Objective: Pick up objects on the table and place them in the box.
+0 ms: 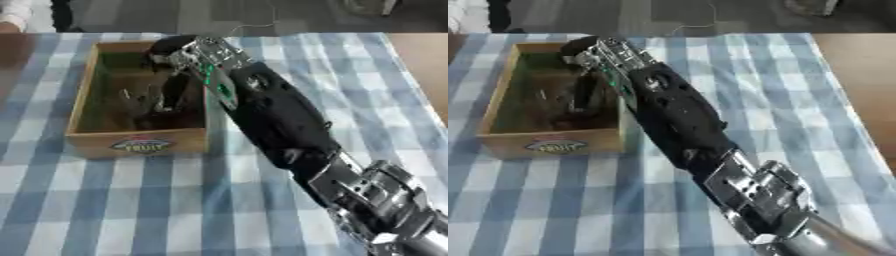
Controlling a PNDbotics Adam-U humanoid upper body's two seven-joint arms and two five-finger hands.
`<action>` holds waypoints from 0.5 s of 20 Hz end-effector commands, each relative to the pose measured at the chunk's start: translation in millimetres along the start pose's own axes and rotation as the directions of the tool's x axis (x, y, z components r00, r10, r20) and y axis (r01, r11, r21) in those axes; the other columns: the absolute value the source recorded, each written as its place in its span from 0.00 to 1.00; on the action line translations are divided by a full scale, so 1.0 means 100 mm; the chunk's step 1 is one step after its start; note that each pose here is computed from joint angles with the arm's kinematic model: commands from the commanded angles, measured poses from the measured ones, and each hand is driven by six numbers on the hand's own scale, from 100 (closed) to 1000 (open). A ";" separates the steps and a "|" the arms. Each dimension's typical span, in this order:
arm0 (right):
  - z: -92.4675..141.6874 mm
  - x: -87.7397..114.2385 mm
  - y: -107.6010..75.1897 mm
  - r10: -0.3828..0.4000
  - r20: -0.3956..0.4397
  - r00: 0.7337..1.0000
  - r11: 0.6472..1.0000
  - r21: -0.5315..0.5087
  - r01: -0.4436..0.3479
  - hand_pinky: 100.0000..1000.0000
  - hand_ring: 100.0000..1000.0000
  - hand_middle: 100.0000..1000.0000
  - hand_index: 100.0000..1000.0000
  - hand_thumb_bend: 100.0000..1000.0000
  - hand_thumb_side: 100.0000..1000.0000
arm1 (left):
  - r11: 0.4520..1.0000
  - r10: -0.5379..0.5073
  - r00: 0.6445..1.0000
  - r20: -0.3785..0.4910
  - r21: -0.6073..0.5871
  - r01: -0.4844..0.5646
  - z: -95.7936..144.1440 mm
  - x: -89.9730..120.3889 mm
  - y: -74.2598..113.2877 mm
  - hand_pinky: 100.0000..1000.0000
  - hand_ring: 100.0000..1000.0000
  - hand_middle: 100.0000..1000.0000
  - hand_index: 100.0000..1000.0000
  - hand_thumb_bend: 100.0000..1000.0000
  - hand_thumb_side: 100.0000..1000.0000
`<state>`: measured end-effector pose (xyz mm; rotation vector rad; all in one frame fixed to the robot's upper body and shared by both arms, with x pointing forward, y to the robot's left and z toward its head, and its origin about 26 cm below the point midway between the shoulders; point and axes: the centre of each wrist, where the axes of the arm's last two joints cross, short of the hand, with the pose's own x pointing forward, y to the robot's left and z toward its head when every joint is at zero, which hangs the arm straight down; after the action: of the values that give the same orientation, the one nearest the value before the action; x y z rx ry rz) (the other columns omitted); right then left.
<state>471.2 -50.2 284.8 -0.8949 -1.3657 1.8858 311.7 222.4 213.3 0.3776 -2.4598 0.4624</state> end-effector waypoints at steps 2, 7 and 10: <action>0.21 -0.05 -0.36 0.004 0.005 1.000 0.992 -0.126 -0.003 0.83 0.94 0.74 0.94 0.39 0.33 | 1.000 0.011 1.000 0.026 -0.002 -0.011 -0.04 0.06 0.00 0.74 0.76 0.75 0.62 0.00 0.62; 0.50 -0.13 -0.63 -0.008 0.019 1.000 0.970 -0.245 0.012 0.81 0.92 0.71 0.92 0.38 0.29 | 1.000 0.006 1.000 0.026 0.002 -0.006 -0.04 0.06 0.01 0.74 0.76 0.75 0.62 0.00 0.62; 0.64 -0.15 -0.70 -0.024 0.015 1.000 0.957 -0.290 0.028 0.81 0.92 0.71 0.92 0.38 0.29 | 1.000 0.004 1.000 0.026 0.003 -0.004 -0.04 0.06 0.01 0.74 0.76 0.75 0.62 0.00 0.62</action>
<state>443.5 -74.2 349.9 -0.9670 -1.6246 1.7304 311.6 222.5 213.0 0.3790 -2.4584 0.4624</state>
